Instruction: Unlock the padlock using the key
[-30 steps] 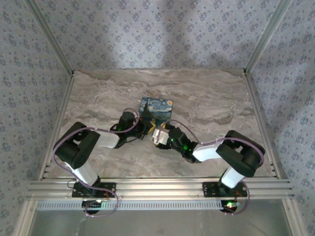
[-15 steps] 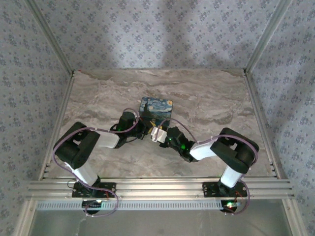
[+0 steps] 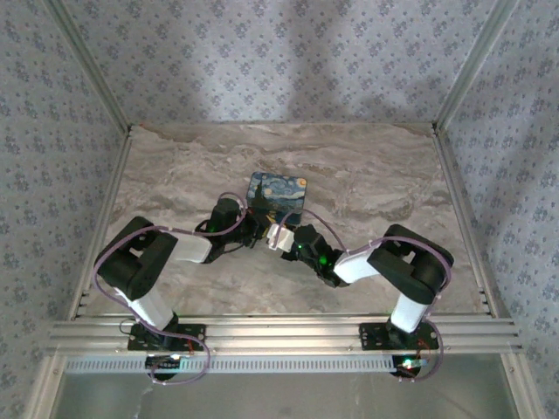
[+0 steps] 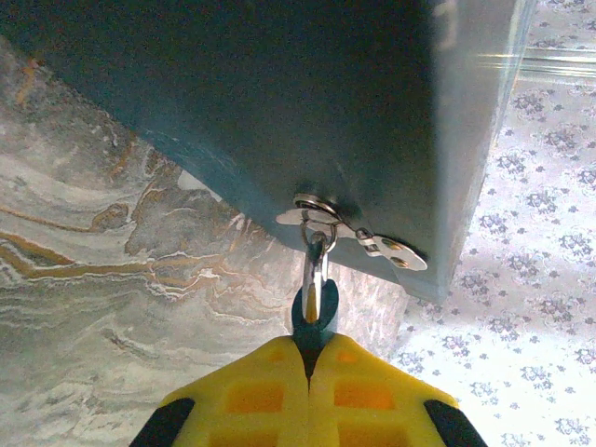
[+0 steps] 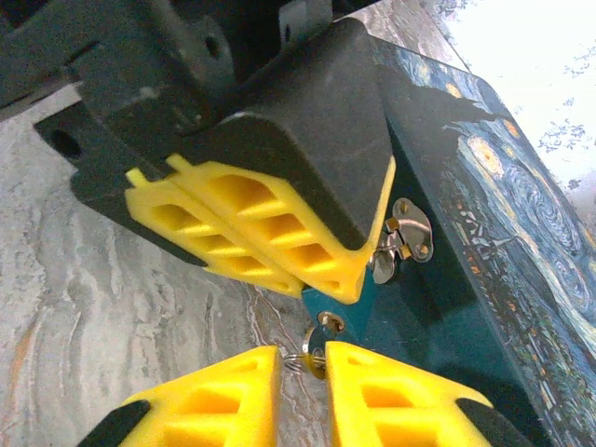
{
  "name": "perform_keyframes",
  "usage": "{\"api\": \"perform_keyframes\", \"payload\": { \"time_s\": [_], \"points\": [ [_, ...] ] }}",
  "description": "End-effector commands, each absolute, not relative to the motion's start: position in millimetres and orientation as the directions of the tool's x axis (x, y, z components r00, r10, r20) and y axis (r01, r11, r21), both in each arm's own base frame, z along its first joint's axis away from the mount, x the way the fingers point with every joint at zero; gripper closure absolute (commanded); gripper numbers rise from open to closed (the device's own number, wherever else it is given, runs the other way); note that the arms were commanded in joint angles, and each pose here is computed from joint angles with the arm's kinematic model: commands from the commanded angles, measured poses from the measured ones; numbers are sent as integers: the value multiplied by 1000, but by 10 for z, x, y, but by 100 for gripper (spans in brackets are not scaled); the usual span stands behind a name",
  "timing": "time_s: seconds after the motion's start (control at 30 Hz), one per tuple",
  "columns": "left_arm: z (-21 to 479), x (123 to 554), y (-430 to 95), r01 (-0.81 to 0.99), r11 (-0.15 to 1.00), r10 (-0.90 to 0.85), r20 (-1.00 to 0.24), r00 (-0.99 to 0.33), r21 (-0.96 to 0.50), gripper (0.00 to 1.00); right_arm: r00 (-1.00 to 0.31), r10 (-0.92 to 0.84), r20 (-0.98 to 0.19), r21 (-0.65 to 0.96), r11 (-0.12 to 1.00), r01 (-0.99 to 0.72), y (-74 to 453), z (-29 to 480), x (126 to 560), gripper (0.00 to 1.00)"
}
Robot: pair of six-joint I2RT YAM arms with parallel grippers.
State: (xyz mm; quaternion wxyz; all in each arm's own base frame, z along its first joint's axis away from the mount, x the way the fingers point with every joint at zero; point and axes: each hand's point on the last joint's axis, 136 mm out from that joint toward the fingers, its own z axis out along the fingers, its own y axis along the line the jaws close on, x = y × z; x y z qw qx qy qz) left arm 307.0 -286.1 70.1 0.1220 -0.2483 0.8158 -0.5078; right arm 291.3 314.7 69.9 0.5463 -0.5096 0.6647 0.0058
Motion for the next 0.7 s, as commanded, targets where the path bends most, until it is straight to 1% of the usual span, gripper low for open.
{"api": "perform_keyframes", "payload": {
  "time_s": [0.0, 0.27, 0.43, 0.67],
  "points": [
    [917, 3074, -2951, -237, 331, -507, 40, -861, -914, 100, 106, -643, -759, -540, 530, -653, 3192, 792, 3012, 84],
    [919, 3066, -2957, -234, 330, -504, 39, -863, -915, 100, 69, -621, -780, -516, 578, -632, 3179, 802, 3073, 91],
    [928, 3065, -2957, -231, 328, -504, 37, -863, -916, 100, 41, -600, -799, -484, 601, -636, 3172, 786, 3071, 98],
    [915, 3058, -2959, -232, 330, -504, 37, -863, -915, 100, -21, -532, -846, -401, 663, -632, 3148, 798, 3072, 100]
  ]
}}
